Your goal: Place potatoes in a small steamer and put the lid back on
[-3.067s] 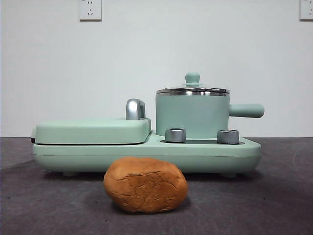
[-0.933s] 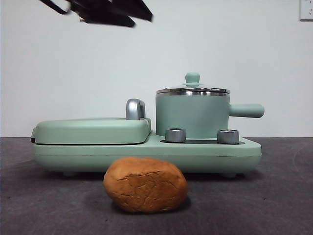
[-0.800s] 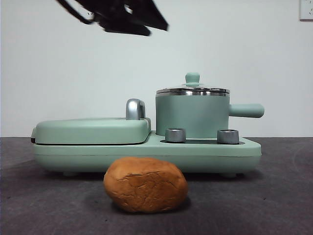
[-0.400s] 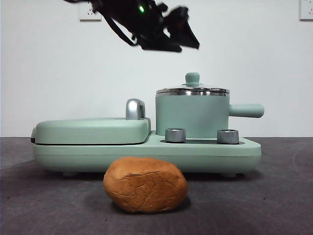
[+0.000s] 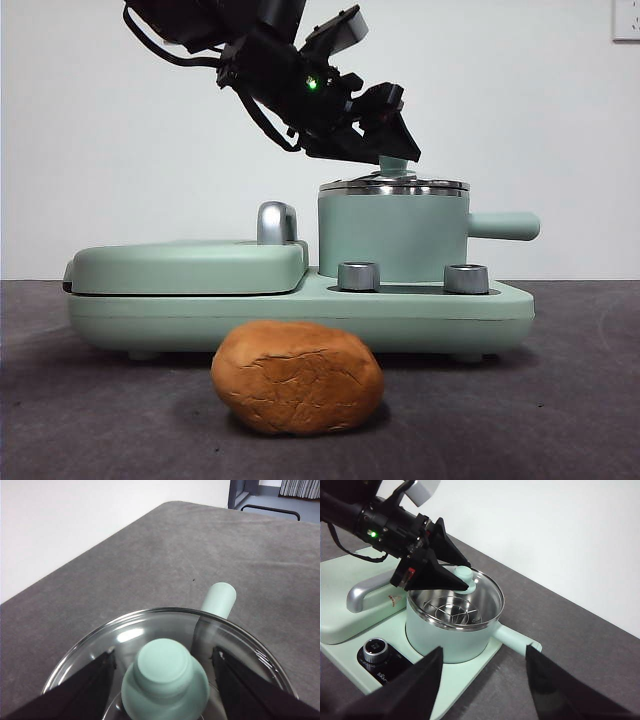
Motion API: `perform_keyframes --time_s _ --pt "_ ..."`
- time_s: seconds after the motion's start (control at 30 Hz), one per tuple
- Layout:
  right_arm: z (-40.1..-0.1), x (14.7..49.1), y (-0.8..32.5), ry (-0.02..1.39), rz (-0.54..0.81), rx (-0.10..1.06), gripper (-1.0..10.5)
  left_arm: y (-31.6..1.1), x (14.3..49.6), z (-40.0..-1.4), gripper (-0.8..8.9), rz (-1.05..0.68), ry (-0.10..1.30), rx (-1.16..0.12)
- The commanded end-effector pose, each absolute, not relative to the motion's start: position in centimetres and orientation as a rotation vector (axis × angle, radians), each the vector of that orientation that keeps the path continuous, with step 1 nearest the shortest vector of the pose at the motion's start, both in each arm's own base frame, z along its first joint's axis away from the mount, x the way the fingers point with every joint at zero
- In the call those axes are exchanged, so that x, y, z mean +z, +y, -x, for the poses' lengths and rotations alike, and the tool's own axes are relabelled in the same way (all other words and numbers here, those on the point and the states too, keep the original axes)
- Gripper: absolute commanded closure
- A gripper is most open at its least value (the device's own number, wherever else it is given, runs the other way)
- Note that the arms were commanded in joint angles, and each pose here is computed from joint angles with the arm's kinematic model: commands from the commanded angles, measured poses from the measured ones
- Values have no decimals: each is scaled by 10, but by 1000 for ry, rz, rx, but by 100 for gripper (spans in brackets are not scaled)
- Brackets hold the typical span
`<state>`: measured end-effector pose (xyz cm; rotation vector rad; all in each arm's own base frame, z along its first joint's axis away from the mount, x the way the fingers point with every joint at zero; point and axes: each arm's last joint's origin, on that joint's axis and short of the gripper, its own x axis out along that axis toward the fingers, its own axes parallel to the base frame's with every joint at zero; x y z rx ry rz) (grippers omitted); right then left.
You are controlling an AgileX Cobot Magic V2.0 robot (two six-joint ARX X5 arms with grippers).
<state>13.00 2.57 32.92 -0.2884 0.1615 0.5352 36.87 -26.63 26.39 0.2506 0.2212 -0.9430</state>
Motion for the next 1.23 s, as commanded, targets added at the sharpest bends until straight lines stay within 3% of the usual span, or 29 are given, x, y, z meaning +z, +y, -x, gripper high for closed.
perform_keyframes --time_s 0.03,0.6,0.67,0.8,1.23 --pt "-130 334 26 151 273 536 684 -274 265 -372 503 -248 202 -950" --pt "-130 334 26 152 273 537 684 -275 259 -374 517 -251 218 -951" --pt "-130 334 26 152 273 536 684 -275 259 -374 571 -251 218 -951" --pt "-130 333 26 153 273 537 684 -275 259 -374 810 -251 220 -951" --pt "-130 332 26 166 271 539 684 -275 266 -374 808 -263 189 -951"
